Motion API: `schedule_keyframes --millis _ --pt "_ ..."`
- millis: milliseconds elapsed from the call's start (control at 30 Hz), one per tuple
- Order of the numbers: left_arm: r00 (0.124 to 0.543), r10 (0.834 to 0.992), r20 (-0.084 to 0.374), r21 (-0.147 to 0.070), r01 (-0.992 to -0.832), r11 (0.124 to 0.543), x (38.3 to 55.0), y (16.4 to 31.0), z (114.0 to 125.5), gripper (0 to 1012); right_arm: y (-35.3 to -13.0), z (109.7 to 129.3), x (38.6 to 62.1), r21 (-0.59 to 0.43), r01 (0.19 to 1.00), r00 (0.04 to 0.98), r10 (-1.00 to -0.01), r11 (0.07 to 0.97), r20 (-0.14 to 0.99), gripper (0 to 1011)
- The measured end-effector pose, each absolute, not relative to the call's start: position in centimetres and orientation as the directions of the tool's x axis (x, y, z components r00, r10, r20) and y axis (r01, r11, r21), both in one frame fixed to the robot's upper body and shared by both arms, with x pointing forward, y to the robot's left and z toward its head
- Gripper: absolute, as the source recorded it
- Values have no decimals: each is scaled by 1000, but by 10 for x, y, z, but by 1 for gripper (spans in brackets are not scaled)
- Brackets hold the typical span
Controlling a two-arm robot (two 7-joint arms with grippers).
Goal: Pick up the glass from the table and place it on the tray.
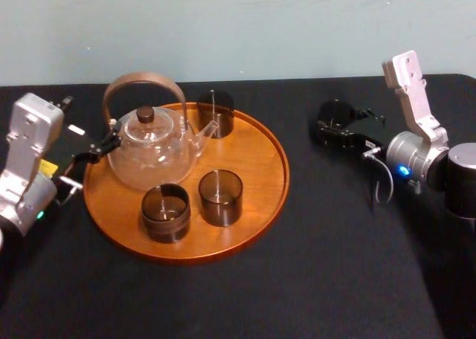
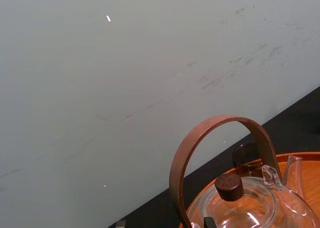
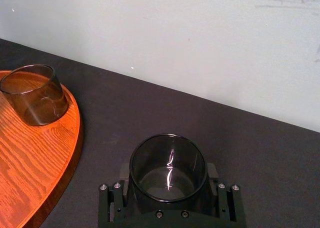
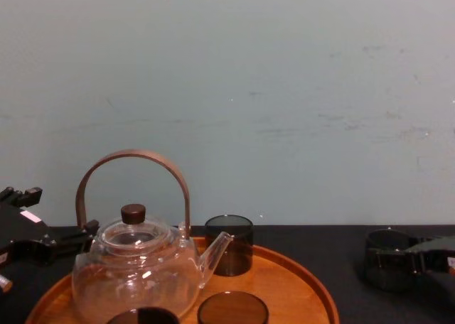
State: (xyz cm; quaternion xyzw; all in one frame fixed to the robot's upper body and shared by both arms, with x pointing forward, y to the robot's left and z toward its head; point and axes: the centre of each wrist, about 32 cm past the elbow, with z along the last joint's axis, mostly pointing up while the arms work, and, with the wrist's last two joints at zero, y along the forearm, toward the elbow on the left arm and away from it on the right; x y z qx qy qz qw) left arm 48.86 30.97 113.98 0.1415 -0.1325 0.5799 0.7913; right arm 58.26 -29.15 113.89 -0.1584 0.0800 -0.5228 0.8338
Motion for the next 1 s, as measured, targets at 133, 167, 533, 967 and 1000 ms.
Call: schedule_keyframes --millis 133,167,533,967,1000 --pt "292 880 374 70 -955 287 489 310 1140 1010 -292 1139 583 -348 847 441 -897 403 32 889" --pt "292 880 374 70 -955 287 489 310 1140 1010 -291 1139 583 -348 847 441 -897 403 32 889" --pt "292 880 374 70 -955 287 489 310 1140 1009 -292 1139 583 -348 847 441 -897 403 32 888" --pt "292 880 374 70 -955 287 489 310 1140 1009 -292 1139 583 -348 847 441 -897 403 32 889" --pt "292 880 374 70 -955 287 489 310 1140 1010 -292 1139 583 -348 847 441 -897 403 32 889"
